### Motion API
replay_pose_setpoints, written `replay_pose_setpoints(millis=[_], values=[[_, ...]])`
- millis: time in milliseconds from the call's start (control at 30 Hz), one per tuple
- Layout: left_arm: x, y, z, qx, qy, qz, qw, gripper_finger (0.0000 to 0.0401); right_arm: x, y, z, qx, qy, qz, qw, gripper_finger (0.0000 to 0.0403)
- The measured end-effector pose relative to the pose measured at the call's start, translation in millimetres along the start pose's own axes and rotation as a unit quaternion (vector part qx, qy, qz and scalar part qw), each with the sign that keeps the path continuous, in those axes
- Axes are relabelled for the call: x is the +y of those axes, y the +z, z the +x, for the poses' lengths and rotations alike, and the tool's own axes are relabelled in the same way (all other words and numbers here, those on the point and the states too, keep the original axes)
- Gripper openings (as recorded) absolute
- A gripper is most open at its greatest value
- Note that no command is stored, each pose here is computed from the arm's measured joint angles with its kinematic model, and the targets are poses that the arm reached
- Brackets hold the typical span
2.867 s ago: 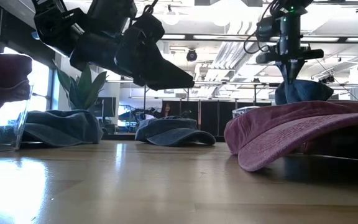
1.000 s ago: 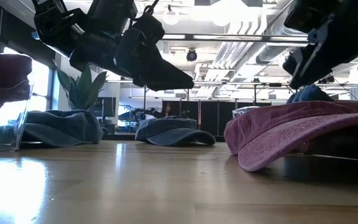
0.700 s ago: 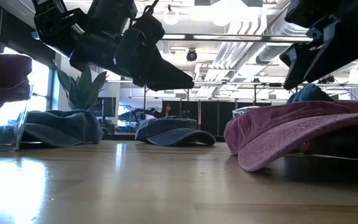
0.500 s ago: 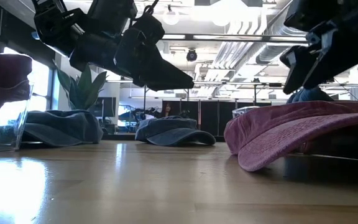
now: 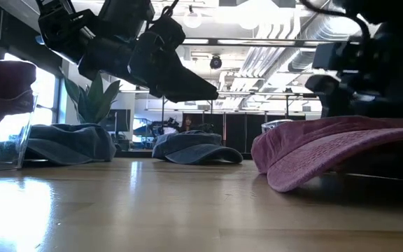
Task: Pick & Place hat
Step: Put the red cap into the bottom transparent bin
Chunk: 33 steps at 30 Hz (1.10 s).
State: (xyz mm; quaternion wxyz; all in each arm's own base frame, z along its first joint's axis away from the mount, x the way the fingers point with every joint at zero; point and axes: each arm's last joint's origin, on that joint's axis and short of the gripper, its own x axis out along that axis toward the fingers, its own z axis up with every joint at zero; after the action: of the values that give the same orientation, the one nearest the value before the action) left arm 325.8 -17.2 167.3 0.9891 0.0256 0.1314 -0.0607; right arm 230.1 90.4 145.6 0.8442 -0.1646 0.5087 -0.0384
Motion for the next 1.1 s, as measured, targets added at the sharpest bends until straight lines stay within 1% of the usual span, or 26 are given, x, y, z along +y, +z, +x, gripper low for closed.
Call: replay_pose_setpoints(millis=[67,200,233,267,333,400,500,533,633,733,800,867,967,1033,1100], values=[[0.0,0.0,0.0,0.0,0.0,0.0,1.0,0.017,0.1,-0.3,1.9,0.004,0.0,0.004,1.0,0.0138],[0.0,0.0,0.0,0.0,0.0,0.0,1.0,0.017,-1.5,1.0,-2.4,-0.004,0.007,0.017,1.0,0.0035],[0.0,0.0,0.0,0.0,0.0,0.0,1.0,0.017,-2.6,1.7,-5.4,-0.007,0.01,0.019,1.0,0.0018],[0.0,0.0,0.0,0.0,0.0,0.0,1.0,0.017,-4.0,3.2,-9.1,-0.008,0.01,0.019,1.0,0.001],[0.0,-0.1,0.0,0.0,0.0,0.0,1.0,0.017,-8.7,10.3,-20.1,-0.016,-0.004,0.032,0.999,0.0018],[0.0,-0.6,0.0,0.003,0.0,0.0,1.0,0.017,-15.5,18.5,-34.6,-0.023,-0.029,0.04,0.998,0.0022],[-0.1,-0.2,-0.9,0.006,0.0,0.0,1.0,0.017,-27.0,30.9,-58.9,-0.033,-0.067,0.032,0.997,0.0006],[-0.1,1.6,-2.0,0.004,0.0,0.0,1.0,0.017,-30.0,34.6,-66.2,-0.036,-0.071,0.029,0.996,0.0003],[-4.2,6.4,-3.6,-0.007,-0.005,0.002,1.0,0.017,-37.3,42.9,-77.9,-0.045,-0.046,0.042,0.997,0.0017],[-9.3,4.7,-3.2,0.001,-0.003,0.016,1.0,0.017,-39.1,42.8,-74.6,-0.031,0.002,0.047,0.998,0.0041],[-11.1,5.2,-3.1,-0.001,0.006,0.027,1.0,0.017,-40.8,39.7,-69.5,-0.018,0.028,0.056,0.998,0.0065],[-13.1,4.9,-3.0,0.002,0.011,0.03,1.0,0.017,-43.0,33.6,-62.4,0.002,0.053,0.079,0.995,0.0096],[-12.7,5.0,-3.0,0.002,0.014,0.03,0.999,0.017,-45.8,25.0,-52.5,0.029,0.087,0.114,0.989,0.0156],[-12.7,4.9,-3.0,0.002,0.015,0.03,0.999,0.017,-45.0,19.8,-45.6,0.031,0.099,0.116,0.988,0.0199],[-12.7,5.1,-3.0,0.001,0.015,0.03,0.999,0.017,-41.8,15.3,-38.3,0.017,0.103,0.103,0.989,0.0237]])
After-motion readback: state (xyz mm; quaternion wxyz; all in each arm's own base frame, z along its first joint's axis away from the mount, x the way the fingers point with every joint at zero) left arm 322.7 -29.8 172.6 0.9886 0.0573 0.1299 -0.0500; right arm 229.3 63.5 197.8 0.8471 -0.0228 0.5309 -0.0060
